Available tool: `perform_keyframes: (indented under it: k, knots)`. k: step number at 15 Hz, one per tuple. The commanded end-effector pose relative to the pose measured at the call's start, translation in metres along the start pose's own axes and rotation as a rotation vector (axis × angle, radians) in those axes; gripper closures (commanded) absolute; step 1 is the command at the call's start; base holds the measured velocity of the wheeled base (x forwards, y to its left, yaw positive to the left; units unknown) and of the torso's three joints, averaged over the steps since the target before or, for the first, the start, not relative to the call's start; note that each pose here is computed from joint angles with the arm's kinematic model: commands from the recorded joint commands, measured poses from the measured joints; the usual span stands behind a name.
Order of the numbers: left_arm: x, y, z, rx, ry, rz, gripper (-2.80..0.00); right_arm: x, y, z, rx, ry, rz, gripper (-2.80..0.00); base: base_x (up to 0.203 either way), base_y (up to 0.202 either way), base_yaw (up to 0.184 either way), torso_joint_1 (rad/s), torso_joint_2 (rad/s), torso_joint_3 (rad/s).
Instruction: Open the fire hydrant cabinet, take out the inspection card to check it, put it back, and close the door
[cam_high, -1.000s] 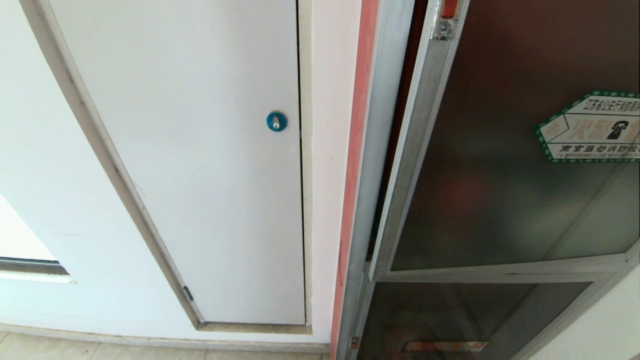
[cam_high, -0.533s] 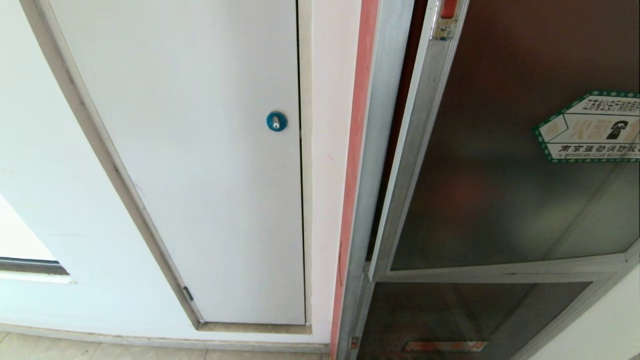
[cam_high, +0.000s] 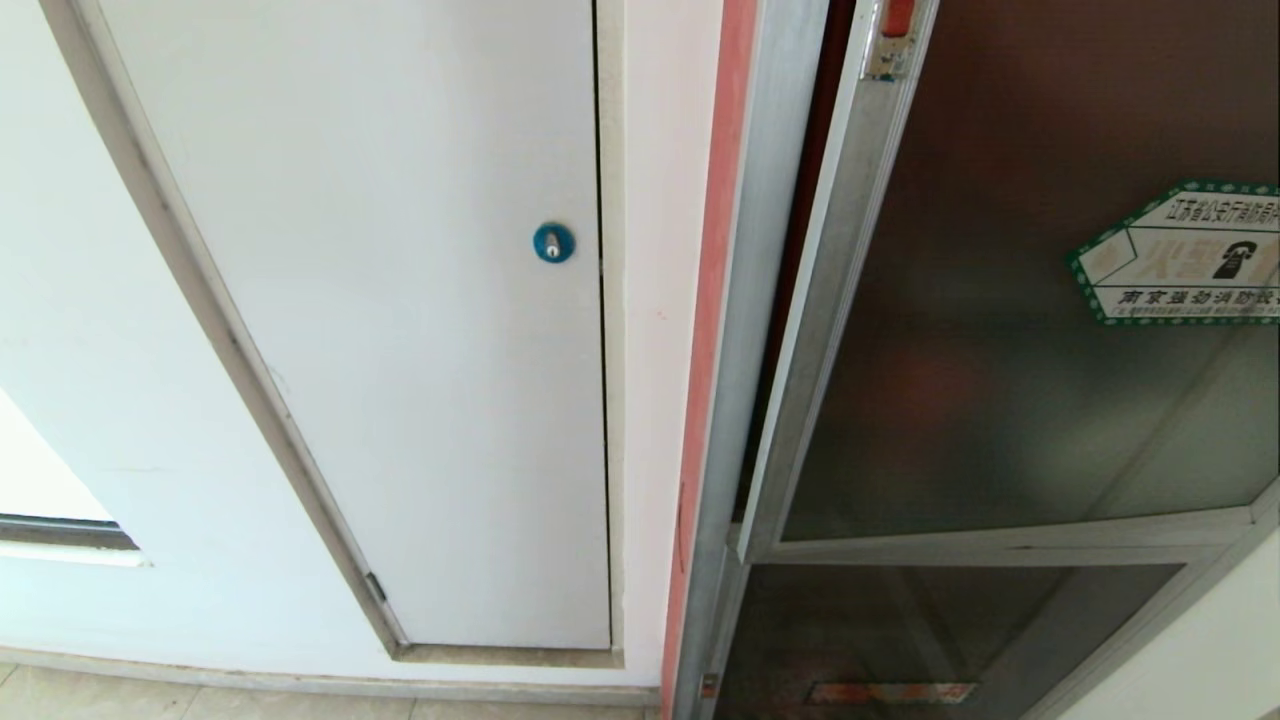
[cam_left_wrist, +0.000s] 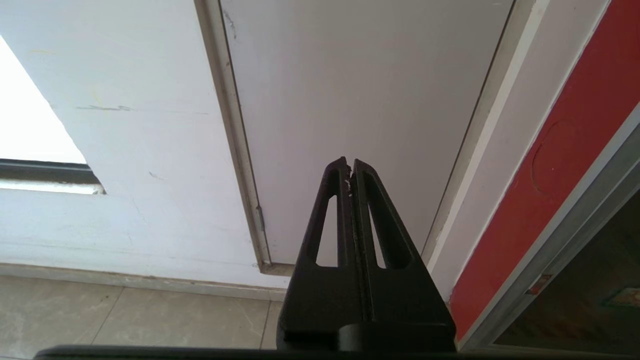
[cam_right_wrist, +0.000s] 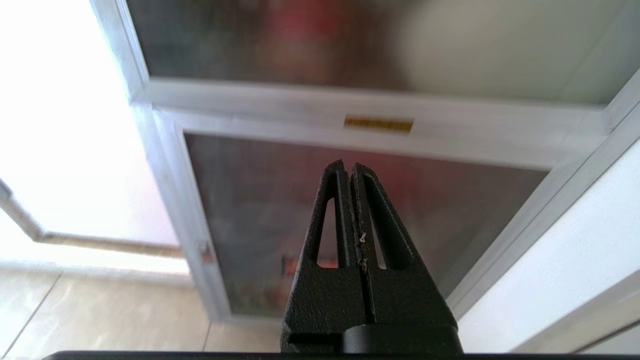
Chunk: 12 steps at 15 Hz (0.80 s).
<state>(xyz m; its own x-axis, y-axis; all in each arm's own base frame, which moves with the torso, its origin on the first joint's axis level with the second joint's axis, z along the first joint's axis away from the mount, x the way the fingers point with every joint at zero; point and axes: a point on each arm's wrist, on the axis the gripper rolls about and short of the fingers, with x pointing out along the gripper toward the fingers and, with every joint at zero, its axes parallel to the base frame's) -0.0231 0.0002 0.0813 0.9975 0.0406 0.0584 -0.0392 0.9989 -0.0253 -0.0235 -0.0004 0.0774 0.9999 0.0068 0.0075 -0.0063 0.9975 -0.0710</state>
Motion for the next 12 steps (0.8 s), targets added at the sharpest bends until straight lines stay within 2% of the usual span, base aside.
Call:
perform_keyframes:
  k: [1, 10, 12]
  knots:
    - [0.0013, 0.0001, -0.0055, 0.000, 0.020, 0.001, 0.00, 0.0006, 0.0002, -0.0018, -0.004, 0.008, 0.003, 0.00, 0.000, 0.000, 0.000, 0.000, 0.00, 0.000]
    - [0.0013, 0.0001, -0.0056, 0.000, 0.021, 0.001, 0.00, 0.0007, 0.0005, -0.0021, -0.007, 0.012, 0.017, 0.00, 0.000, 0.000, 0.000, 0.000, 0.00, 0.000]
    - [0.0013, 0.0001, -0.0056, 0.018, 0.022, 0.000, 0.00, 0.0006, 0.0005, -0.0021, 0.008, 0.011, 0.015, 0.00, 0.000, 0.000, 0.000, 0.000, 0.00, 0.000]
